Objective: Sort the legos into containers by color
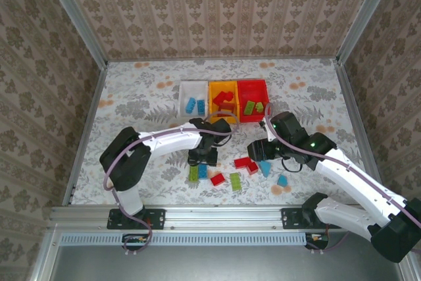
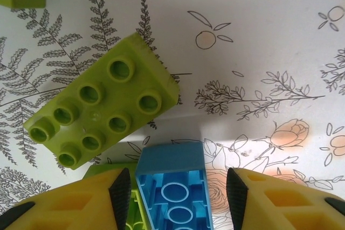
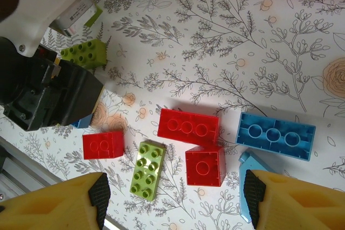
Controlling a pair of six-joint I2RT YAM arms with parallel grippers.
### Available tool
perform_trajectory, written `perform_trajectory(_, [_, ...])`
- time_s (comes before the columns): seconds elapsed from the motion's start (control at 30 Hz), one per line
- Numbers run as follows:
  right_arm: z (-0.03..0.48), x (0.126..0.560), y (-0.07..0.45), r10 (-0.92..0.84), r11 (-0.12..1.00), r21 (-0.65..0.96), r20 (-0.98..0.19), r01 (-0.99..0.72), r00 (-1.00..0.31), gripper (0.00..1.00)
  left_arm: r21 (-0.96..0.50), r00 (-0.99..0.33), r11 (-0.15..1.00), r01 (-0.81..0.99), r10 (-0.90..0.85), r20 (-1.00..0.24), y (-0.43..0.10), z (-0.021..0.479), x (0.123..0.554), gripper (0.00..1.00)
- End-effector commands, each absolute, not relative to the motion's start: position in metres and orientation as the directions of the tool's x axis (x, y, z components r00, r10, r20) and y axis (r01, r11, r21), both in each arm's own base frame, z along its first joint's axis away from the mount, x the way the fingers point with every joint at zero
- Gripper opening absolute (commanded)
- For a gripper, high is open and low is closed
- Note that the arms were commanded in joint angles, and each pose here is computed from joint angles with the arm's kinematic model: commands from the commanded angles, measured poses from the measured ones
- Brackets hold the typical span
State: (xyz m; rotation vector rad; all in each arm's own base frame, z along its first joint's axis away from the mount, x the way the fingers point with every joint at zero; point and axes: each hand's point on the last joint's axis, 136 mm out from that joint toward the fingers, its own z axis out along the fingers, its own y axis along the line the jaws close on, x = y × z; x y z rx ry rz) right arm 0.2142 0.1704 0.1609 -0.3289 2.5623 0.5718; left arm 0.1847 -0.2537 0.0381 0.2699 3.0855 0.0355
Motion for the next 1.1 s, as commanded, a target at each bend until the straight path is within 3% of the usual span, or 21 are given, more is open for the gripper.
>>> perform_trajectory(0.0, [0.161,0.212,0.174,-0.122,0.874,0.349,-0.516,-0.338,-0.848,0.70,0.042,-0.982,0.982,0.185,0.186,-0.019,-0.252,0.040,0.183,0.52])
perform_trajectory(0.6, [0.157,0.210,0.172,-0.118,0.877,0.349,-0.510,-0.330,-0.852,0.70,-0.011,-0.964,0.964,0.264,0.264,-0.025,-0.290,0.042,0.180,0.47])
perform_trajectory(0.8, [0.153,0.208,0.170,-0.105,0.879,0.358,-0.501,-0.316,-0.859,0.70,0.024,-0.948,0.949,0.315,0.316,-0.044,-0.280,0.054,0.179,0.56])
perform_trajectory(1.07, [0.159,0.202,0.181,-0.053,0.838,0.453,-0.489,-0.305,-0.871,0.71,0.023,-0.895,0.894,0.447,0.446,0.035,-0.278,0.044,0.162,0.58])
